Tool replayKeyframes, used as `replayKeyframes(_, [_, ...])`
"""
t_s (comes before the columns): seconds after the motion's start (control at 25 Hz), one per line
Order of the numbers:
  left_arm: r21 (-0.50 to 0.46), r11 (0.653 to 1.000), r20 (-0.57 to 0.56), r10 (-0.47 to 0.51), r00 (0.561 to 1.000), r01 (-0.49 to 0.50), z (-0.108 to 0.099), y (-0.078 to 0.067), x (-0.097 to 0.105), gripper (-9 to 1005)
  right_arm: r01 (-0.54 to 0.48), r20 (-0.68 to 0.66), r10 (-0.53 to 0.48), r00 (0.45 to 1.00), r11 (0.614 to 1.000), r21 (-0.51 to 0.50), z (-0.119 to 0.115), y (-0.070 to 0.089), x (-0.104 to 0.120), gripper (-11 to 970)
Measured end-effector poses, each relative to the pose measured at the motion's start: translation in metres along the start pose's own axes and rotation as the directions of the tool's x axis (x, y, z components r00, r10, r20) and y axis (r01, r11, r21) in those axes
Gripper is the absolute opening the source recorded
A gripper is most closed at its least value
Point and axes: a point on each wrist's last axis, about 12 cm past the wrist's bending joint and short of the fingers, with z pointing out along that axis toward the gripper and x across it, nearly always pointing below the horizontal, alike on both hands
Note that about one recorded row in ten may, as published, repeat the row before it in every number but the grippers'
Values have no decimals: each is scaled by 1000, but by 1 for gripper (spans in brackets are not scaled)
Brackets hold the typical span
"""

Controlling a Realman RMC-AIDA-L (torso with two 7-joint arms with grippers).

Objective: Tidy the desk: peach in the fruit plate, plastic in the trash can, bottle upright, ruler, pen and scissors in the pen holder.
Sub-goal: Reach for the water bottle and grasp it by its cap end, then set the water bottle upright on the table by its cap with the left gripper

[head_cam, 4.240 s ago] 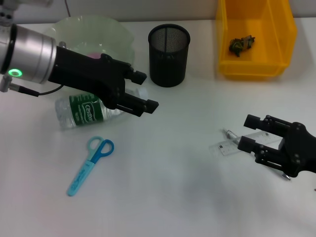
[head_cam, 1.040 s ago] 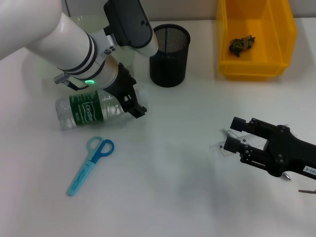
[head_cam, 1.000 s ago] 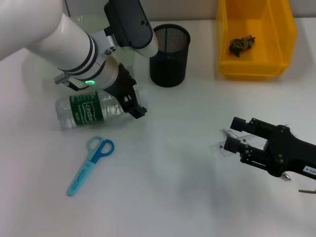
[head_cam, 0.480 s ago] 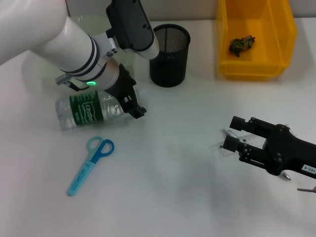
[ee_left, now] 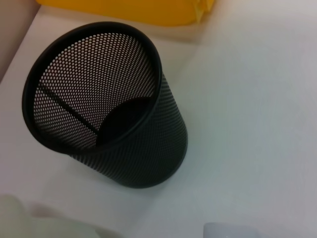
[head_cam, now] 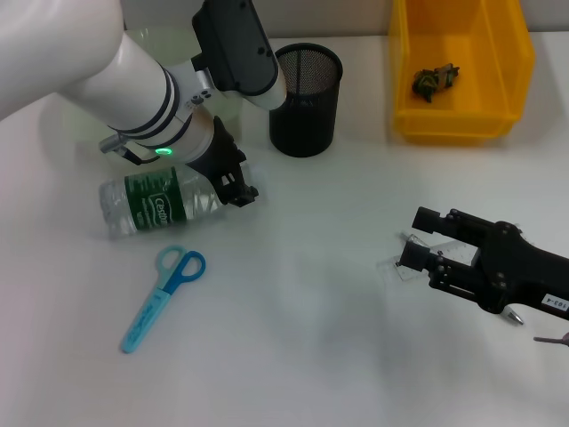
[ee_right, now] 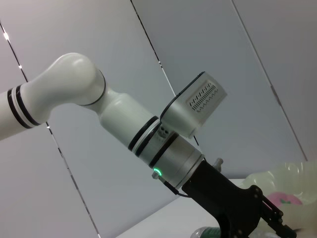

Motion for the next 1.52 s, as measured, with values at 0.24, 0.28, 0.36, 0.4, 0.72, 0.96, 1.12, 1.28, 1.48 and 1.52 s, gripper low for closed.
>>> replayKeyframes(0.24, [1, 1000, -5, 0, 1000, 0, 1, 0, 1, 527, 1, 0, -1, 1000, 1000, -1, 0, 0, 0, 663])
replayKeyframes(0.28, [2, 1000, -6, 0, 1000, 0, 1, 0, 1, 527, 1, 1, -1, 1000, 1000, 0, 0, 0, 0, 663])
replayKeyframes(0.36, [3, 1000, -10, 2, 1000, -2, 1, 0, 0, 528, 1, 1, -1, 1000, 1000, 0, 0, 0, -1, 663])
replayKeyframes(0.4, [5, 1000, -15, 4, 1000, -4, 2, 0, 0, 528, 2, 2, -2, 1000, 1000, 1, 0, 0, -1, 663])
replayKeyframes(0.72, [4, 1000, -17, 8, 1000, -7, 2, 1, -2, 514, 3, 6, -3, 1000, 1000, 3, 0, -1, -1, 662])
replayKeyframes(0.96, [1, 1000, -15, 15, 1000, -15, 1, 2, -3, 461, 4, 6, -4, 1000, 1000, 10, 0, -2, -1, 663])
replayKeyframes(1.12, [-1, 1000, -9, 24, 1000, -24, -1, 2, -5, 444, 3, 4, -4, 1000, 1000, 17, 0, -3, -1, 662])
replayKeyframes(1.28, [1, 1000, 2, 29, 1000, -29, -7, 0, -9, 444, 4, 4, -4, 1000, 1000, 18, 0, -3, -1, 661])
replayKeyframes(1.48, [1, 1000, 23, -10, 1000, 10, -27, 3, -9, 444, 12, 5, -12, 1000, 1000, 8, 4, -4, -4, 662])
replayKeyframes(1.52, [1, 1000, 23, -10, 1000, 10, -27, 3, -9, 444, 12, 5, -12, 1000, 1000, 8, 4, -4, -4, 662])
